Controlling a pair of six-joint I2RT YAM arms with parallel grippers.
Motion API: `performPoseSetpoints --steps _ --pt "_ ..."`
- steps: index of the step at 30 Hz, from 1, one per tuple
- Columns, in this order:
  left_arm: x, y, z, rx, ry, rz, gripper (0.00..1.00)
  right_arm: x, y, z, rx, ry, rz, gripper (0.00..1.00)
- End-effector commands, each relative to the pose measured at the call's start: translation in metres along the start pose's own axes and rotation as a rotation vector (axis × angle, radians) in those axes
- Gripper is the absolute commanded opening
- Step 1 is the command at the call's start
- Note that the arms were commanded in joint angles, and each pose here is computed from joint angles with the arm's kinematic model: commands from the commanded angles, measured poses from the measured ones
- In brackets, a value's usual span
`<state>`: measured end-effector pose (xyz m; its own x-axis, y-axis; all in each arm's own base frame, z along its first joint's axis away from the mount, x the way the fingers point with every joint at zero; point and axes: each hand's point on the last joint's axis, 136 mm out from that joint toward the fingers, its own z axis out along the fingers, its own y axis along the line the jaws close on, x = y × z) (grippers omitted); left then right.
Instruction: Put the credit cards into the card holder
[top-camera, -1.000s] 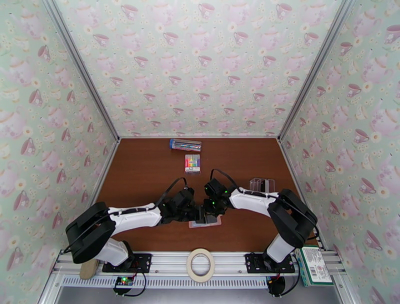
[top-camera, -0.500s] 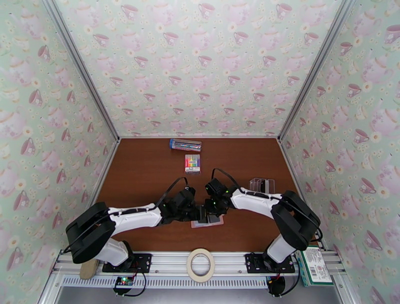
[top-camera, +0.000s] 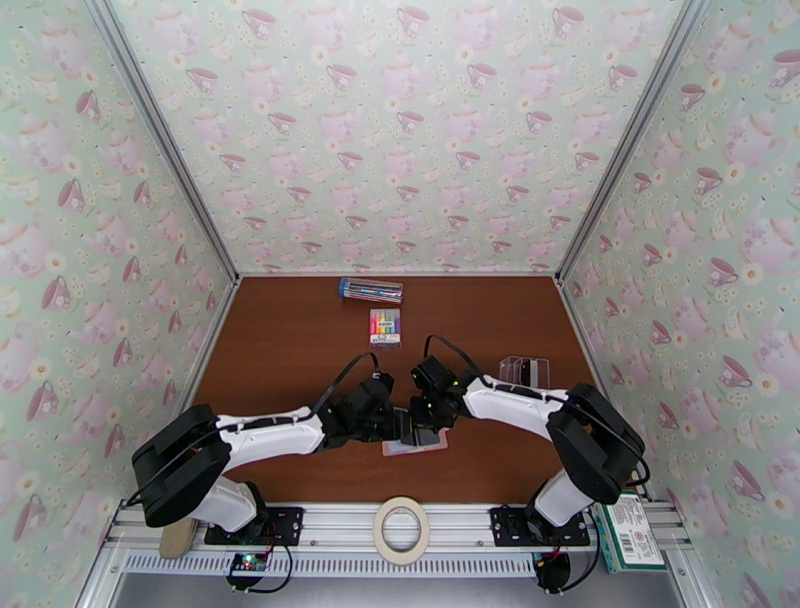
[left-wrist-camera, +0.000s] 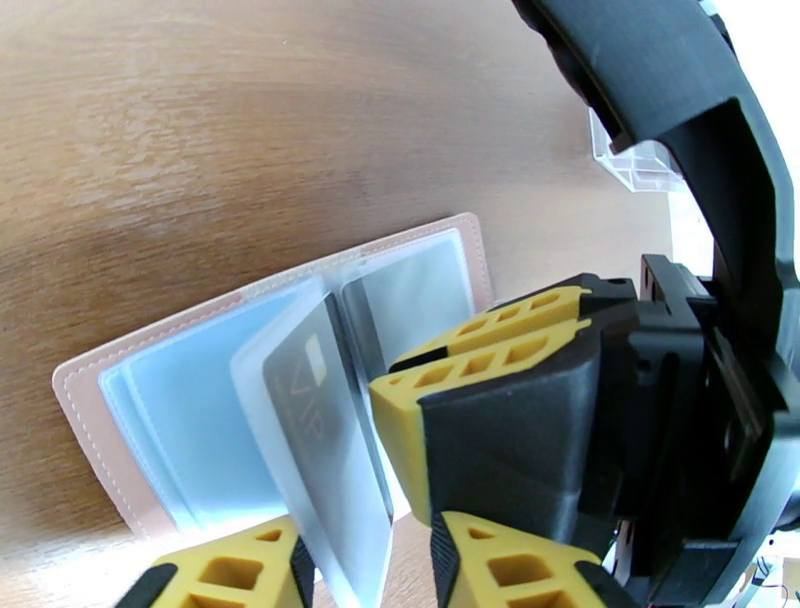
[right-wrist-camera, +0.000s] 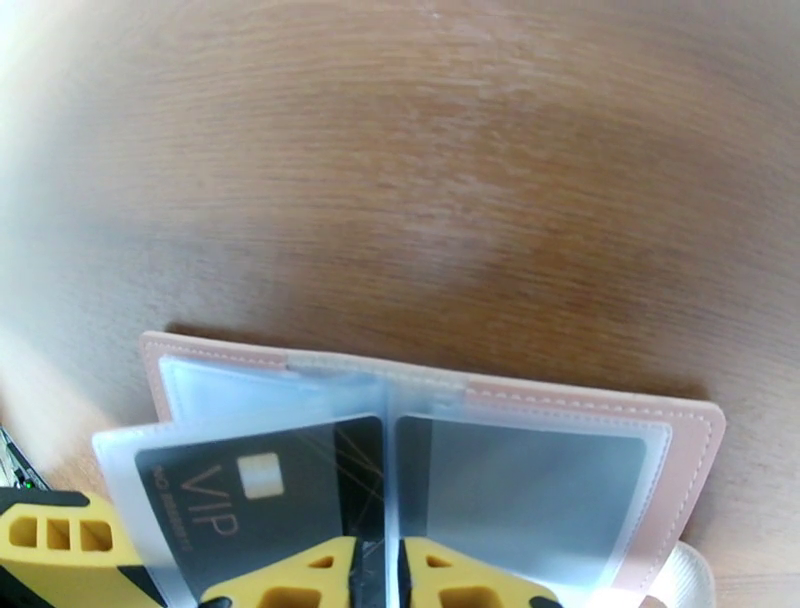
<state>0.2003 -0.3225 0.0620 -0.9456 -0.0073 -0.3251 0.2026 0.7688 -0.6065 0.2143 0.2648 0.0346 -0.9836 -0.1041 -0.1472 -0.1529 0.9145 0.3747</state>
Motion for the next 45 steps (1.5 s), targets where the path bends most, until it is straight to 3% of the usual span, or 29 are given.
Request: performPoseSetpoints --steps 1,11,21,32,45 --pt "-0.001 -0.017 0.003 0.050 0.010 0.016 0.38 -0.017 0.029 -0.017 -0.109 -0.084 -0.003 0.17" --pt "0.002 -0.012 0.007 0.032 0.025 0.006 0.38 -0.016 0.033 -0.011 -0.143 -0.072 0.022 0.17" --pt "-0.001 -0.024 0.003 0.063 0.022 0.014 0.36 -0.026 0.000 -0.032 -0.082 -0.132 0.071 0.26" --pt "-0.004 -0.053 0.014 0.097 0.056 0.066 0.40 -0.032 -0.033 -0.050 -0.052 -0.176 0.121 0.27" --pt "-0.005 -0.055 0.018 0.075 0.060 0.086 0.42 -0.032 -0.050 -0.066 -0.035 -0.215 0.131 0.29"
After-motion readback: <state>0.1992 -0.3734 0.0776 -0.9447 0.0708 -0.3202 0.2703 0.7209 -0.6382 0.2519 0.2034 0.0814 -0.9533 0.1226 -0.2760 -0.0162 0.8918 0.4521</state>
